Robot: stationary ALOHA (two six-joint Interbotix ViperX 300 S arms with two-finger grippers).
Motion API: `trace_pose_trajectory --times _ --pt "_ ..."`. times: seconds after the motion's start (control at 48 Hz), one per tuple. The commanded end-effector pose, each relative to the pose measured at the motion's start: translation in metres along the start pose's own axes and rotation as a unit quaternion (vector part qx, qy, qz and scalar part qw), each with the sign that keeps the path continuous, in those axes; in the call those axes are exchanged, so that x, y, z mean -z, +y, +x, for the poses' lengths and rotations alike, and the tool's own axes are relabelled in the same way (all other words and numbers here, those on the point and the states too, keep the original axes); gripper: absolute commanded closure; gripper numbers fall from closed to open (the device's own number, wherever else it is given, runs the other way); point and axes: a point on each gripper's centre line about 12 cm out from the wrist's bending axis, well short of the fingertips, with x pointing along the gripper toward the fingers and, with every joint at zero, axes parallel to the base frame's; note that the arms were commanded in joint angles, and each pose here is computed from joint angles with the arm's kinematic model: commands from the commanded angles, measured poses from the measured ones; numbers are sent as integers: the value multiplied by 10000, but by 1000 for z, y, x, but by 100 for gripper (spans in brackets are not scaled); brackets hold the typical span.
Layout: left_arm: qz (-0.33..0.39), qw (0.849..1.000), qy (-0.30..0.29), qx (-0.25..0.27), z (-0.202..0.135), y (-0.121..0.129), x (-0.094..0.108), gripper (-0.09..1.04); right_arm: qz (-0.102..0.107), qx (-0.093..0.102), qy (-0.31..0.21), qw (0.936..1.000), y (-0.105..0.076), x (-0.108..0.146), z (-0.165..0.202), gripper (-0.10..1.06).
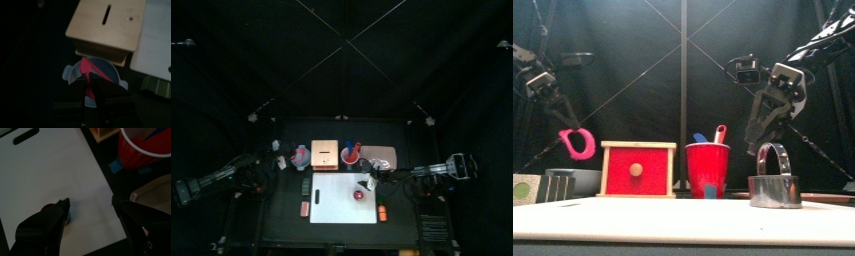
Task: Get the cutter from the drawer then cut the dough then place the extra dough in the bowl
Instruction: Place the extra dough in the bowl
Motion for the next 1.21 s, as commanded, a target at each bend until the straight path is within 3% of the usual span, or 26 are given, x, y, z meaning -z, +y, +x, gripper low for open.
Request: trace_pose_trajectory --times 0.021,0.208,0.5,0.771,1.042,1.208 --pt "-30 10000 40 8 11 2 -7 38 39 -63 -194 9998 0 -10 -6 -1" --pt "-257 9995 -185 -35 19 5 -19 30 61 -63 -183 9998 0 -9 -5 -1" --pt "-786 9963 -358 7 19 4 -19 3 104 -66 -160 9998 0 -8 -5 -1" --pt "-1103 9878 -1100 -28 19 -4 -36 1 44 -81 -188 9998 1 -9 -5 -1" --pt "-473 9690 -2408 289 7 -47 -60 1 89 -348 -476 9982 9 -22 -8 -1" --pt "-51 9544 -2950 448 0 -67 -61 1 -67 -787 -957 9923 23 -39 -20 -1"
